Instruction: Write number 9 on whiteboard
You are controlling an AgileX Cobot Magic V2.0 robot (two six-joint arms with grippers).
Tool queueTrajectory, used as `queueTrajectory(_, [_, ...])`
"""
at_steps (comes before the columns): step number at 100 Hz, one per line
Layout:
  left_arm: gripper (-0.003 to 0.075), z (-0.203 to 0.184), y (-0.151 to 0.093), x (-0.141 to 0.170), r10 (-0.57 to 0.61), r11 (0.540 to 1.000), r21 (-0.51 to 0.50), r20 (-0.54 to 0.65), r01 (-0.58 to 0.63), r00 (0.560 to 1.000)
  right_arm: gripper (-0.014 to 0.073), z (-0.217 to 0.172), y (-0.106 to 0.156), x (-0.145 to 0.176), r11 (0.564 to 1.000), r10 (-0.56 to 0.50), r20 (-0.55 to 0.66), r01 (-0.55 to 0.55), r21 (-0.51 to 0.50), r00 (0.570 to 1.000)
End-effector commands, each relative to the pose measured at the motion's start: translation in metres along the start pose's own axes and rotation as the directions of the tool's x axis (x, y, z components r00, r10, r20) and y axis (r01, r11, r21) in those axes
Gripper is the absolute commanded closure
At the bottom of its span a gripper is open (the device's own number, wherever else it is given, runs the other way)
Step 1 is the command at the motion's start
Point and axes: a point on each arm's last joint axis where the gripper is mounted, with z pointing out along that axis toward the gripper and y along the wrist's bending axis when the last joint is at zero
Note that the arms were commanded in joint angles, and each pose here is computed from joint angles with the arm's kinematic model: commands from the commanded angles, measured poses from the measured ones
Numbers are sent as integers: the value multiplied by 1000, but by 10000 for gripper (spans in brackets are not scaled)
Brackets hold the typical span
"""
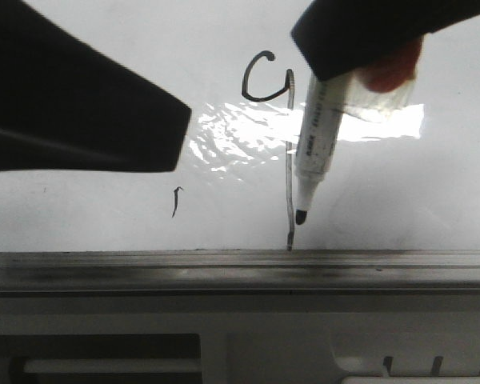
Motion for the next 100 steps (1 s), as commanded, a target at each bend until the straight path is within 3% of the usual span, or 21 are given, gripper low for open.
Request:
queueTrajectory(1, [374, 1, -4, -15, 7, 1000, 27, 38, -8, 999, 665, -9, -1, -15, 999, -31, 88, 29, 25, 996])
queueTrajectory(34, [374, 12, -7, -15, 36, 995, 94, 6, -36, 999, 665, -6, 28, -27, 985, -148, 187, 162, -61, 971])
queueTrajectory(70, [374, 13, -19, -17, 67, 969, 233, 54, -78, 996, 665, -4, 27, -35, 987, -152, 265, 158, -5, 952])
queueTrajectory(100, [374, 13, -20, -16, 94, 965, 242, 49, -103, 994, 665, -6, 37, -39, 983, -162, 305, 179, -30, 939])
